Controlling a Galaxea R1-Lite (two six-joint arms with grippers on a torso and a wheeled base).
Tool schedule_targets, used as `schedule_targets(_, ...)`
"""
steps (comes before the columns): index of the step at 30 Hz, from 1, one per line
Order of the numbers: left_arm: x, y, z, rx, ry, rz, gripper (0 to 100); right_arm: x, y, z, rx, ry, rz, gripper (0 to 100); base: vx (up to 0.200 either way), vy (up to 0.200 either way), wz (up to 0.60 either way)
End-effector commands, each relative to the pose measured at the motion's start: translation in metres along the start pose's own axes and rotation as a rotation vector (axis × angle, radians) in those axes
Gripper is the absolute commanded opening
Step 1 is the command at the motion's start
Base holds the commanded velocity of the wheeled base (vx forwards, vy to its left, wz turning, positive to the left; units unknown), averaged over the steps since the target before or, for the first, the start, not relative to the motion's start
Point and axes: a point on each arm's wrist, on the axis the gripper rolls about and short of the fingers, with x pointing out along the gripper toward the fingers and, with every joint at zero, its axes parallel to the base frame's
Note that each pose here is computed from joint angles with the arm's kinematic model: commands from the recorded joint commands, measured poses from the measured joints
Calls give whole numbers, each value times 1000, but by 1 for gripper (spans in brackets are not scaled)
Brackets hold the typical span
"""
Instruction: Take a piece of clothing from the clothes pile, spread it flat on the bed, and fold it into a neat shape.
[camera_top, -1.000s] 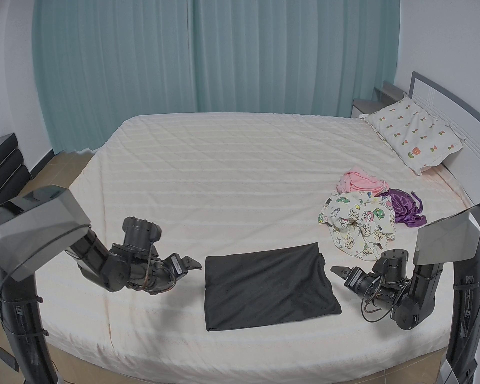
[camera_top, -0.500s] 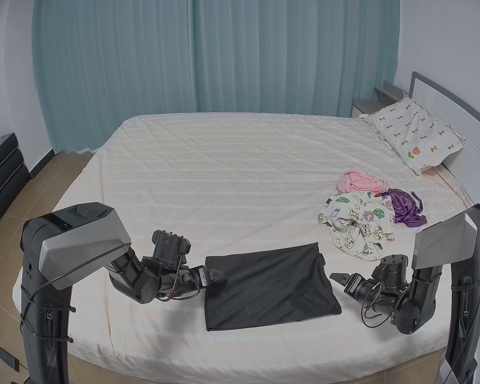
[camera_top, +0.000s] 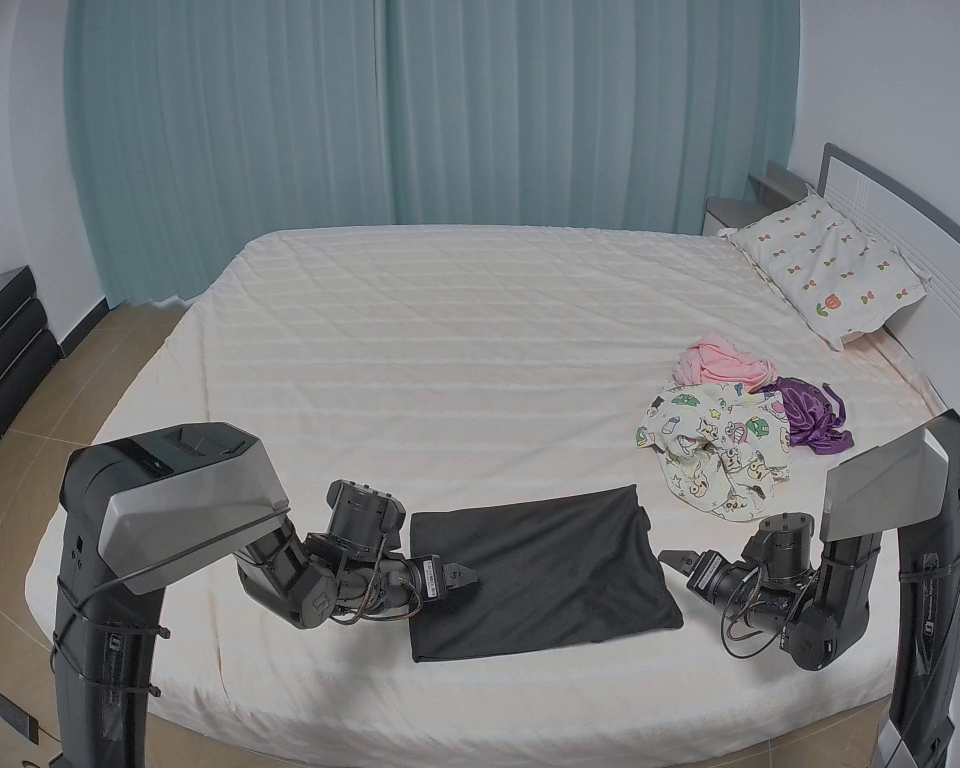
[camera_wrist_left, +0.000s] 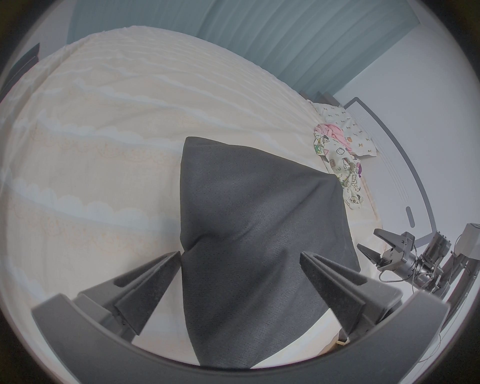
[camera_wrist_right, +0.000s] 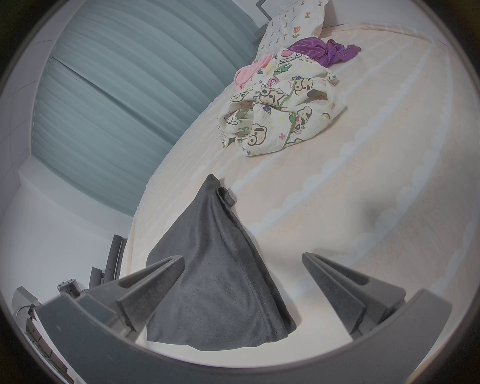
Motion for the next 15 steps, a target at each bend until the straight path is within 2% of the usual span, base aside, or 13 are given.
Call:
schedule_targets(1, 0, -2, -1, 3, 3, -7, 100, 0, -1, -1, 0, 6, -5, 100, 0, 0, 0)
schedule_targets(13, 6, -9, -6, 25, -7, -37, 100, 0, -2, -2, 1, 9, -7, 100, 0, 0, 0)
schedule_targets(14, 6, -9, -6, 24, -6, -35, 0, 1, -2, -3, 0, 12, -8, 100, 0, 0, 0)
schedule_targets(15, 6, -9, -6, 22, -6, -35, 0, 1, -2, -4, 0, 15, -10, 100, 0, 0, 0)
